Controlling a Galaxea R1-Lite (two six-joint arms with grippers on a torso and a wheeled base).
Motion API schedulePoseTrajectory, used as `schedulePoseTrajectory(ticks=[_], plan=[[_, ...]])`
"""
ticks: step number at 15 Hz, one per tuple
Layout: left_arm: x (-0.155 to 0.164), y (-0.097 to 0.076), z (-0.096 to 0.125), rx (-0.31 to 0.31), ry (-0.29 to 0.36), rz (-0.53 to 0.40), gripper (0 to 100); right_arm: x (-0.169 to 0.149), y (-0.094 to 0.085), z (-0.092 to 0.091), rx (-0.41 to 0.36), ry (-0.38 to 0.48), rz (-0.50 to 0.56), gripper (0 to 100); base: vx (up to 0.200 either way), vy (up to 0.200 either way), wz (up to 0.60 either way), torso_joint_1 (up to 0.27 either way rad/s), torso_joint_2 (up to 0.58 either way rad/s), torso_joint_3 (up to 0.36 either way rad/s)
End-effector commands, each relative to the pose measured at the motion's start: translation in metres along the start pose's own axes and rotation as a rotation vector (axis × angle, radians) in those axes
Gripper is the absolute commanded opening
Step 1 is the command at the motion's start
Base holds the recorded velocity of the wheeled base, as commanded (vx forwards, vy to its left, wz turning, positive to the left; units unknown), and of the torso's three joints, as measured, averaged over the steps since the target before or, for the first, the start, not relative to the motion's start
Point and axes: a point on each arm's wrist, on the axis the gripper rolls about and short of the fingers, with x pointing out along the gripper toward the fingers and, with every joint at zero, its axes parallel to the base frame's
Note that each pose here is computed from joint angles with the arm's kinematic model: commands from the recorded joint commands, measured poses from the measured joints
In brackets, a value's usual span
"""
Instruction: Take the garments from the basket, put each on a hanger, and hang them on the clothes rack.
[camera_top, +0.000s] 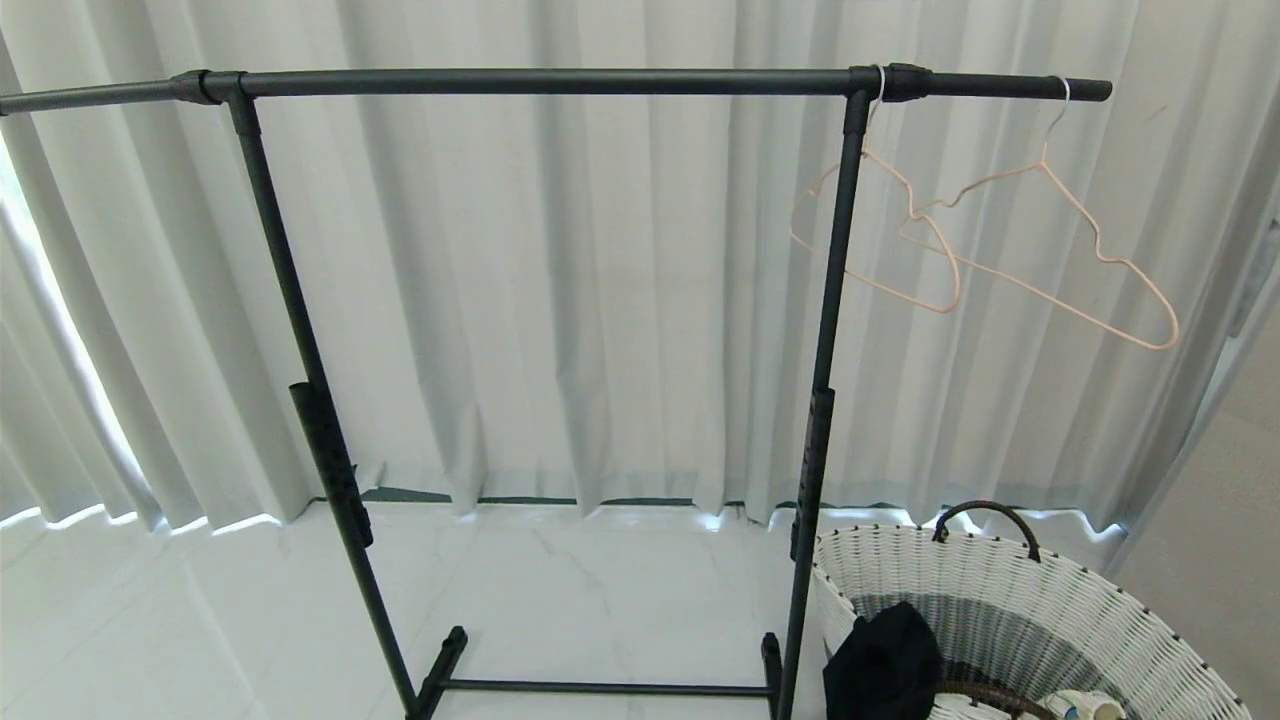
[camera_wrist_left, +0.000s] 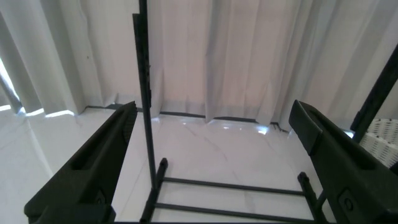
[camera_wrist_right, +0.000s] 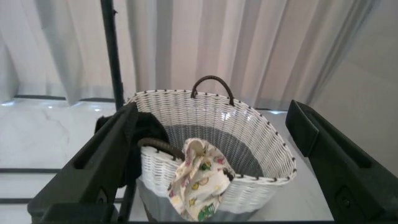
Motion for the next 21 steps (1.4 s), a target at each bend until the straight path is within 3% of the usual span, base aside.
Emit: schedulePoseTrajectory(ticks=[1, 3, 5, 7, 8, 9, 10, 12, 13, 14, 16, 21], plan=[[0.000, 0.000, 0.000, -0.001, 0.000, 0.001, 100, 0.000, 0.000, 0.001, 0.000, -0.009, 0.002, 100, 0.000, 0.000, 0.00, 0.000, 0.00, 0.000], [0.000, 0.000, 0.000, -0.001, 0.000, 0.001, 100, -0.005, 0.000, 0.025, 0.023, -0.050, 0.062, 100, 0.000, 0.000, 0.00, 0.000, 0.00, 0.000], [0.000, 0.000, 0.000, 0.001, 0.000, 0.001, 100, 0.004, -0.002, 0.052, -0.036, 0.082, 0.121, 100, 0.000, 0.000, 0.00, 0.000, 0.00, 0.000], [0.000, 0.000, 0.000, -0.001, 0.000, 0.001, 100, 0.034, -0.002, 0.066, -0.115, 0.289, 0.173, 100, 0.000, 0.000, 0.00, 0.000, 0.00, 0.000], [0.000, 0.000, 0.000, -0.001, 0.000, 0.001, 100, 0.066, -0.002, 0.071, -0.260, 0.519, 0.127, 100, 0.000, 0.000, 0.00, 0.000, 0.00, 0.000], [0.000, 0.000, 0.000, -0.001, 0.000, 0.001, 100, 0.078, -0.003, 0.072, -0.325, 0.594, 0.117, 100, 0.000, 0.000, 0.00, 0.000, 0.00, 0.000], [0.000, 0.000, 0.000, -0.001, 0.000, 0.001, 100, 0.106, -0.002, 0.064, -0.440, 0.747, 0.178, 100, 0.000, 0.000, 0.00, 0.000, 0.00, 0.000], [0.000, 0.000, 0.000, 0.018, 0.000, 0.001, 100, 0.133, -0.001, 0.046, -0.589, 0.899, 0.302, 100, 0.000, 0.000, 0.00, 0.000, 0.00, 0.000], [0.000, 0.000, 0.000, 0.019, 0.000, 0.001, 100, 0.137, 0.000, 0.041, -0.615, 0.933, 0.327, 100, 0.000, 0.000, 0.00, 0.000, 0.00, 0.000], [0.000, 0.000, 0.000, 0.019, 0.000, 0.001, 100, 0.145, 0.001, 0.023, -0.663, 1.037, 0.399, 100, 0.000, 0.000, 0.00, 0.000, 0.00, 0.000], [0.000, 0.000, 0.000, 0.019, 0.000, 0.001, 100, 0.159, 0.003, -0.004, -0.703, 1.073, 0.444, 100, 0.000, 0.000, 0.00, 0.000, 0.00, 0.000], [0.000, 0.000, 0.000, 0.019, 0.000, 0.001, 100, 0.194, -0.006, -0.034, -0.747, 1.100, 0.371, 100, 0.000, 0.000, 0.00, 0.000, 0.00, 0.000]])
